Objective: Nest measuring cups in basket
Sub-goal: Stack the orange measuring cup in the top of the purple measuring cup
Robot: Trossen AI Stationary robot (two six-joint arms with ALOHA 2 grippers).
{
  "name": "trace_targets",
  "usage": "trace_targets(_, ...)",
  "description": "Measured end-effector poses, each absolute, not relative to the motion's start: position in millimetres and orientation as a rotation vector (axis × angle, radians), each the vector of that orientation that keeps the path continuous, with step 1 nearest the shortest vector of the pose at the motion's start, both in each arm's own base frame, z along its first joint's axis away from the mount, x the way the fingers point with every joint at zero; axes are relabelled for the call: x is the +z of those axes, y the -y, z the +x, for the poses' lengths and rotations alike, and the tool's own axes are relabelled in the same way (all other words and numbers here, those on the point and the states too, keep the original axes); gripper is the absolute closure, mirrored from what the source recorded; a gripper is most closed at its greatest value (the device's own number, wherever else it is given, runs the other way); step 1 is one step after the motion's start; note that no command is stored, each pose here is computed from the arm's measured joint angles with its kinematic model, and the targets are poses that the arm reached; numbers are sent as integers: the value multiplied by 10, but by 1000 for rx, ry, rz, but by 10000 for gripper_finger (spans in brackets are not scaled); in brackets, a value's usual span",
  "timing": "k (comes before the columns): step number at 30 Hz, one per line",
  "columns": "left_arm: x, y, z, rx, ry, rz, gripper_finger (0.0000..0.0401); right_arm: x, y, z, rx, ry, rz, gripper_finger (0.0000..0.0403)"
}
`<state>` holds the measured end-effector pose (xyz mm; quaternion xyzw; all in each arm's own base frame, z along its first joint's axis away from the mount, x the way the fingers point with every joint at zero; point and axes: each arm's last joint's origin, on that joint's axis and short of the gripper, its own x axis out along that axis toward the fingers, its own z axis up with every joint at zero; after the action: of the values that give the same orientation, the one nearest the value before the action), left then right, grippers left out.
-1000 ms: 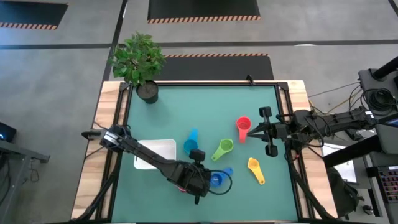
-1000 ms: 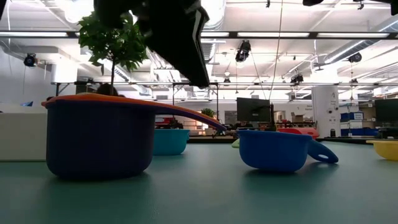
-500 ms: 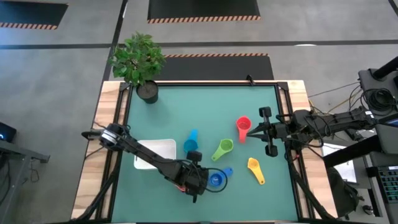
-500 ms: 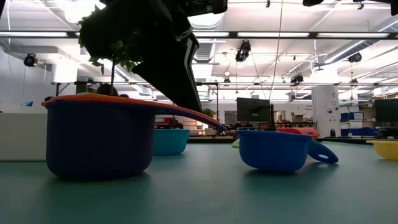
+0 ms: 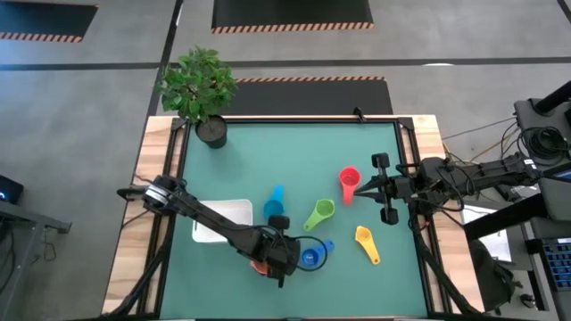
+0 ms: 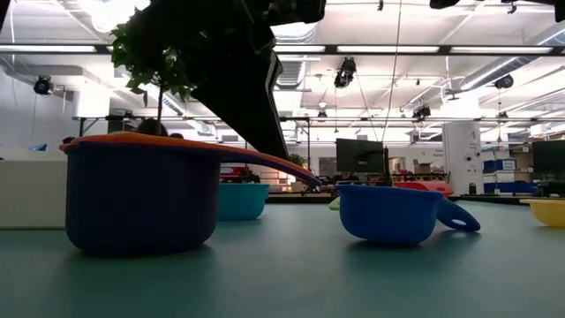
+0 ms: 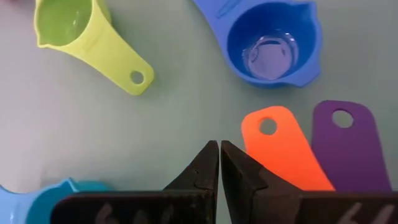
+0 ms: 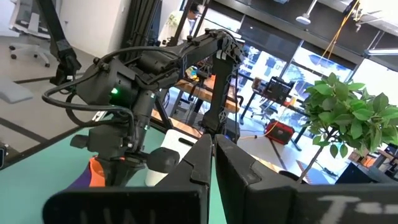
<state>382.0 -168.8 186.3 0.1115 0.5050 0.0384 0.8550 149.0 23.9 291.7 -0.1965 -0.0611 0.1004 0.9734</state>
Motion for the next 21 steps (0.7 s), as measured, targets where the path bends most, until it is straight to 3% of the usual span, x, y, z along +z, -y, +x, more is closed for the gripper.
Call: trace_targets(21,1834,1639,3847,-35,-1136,97,401,2895,-238,1489,206,103,-415,394)
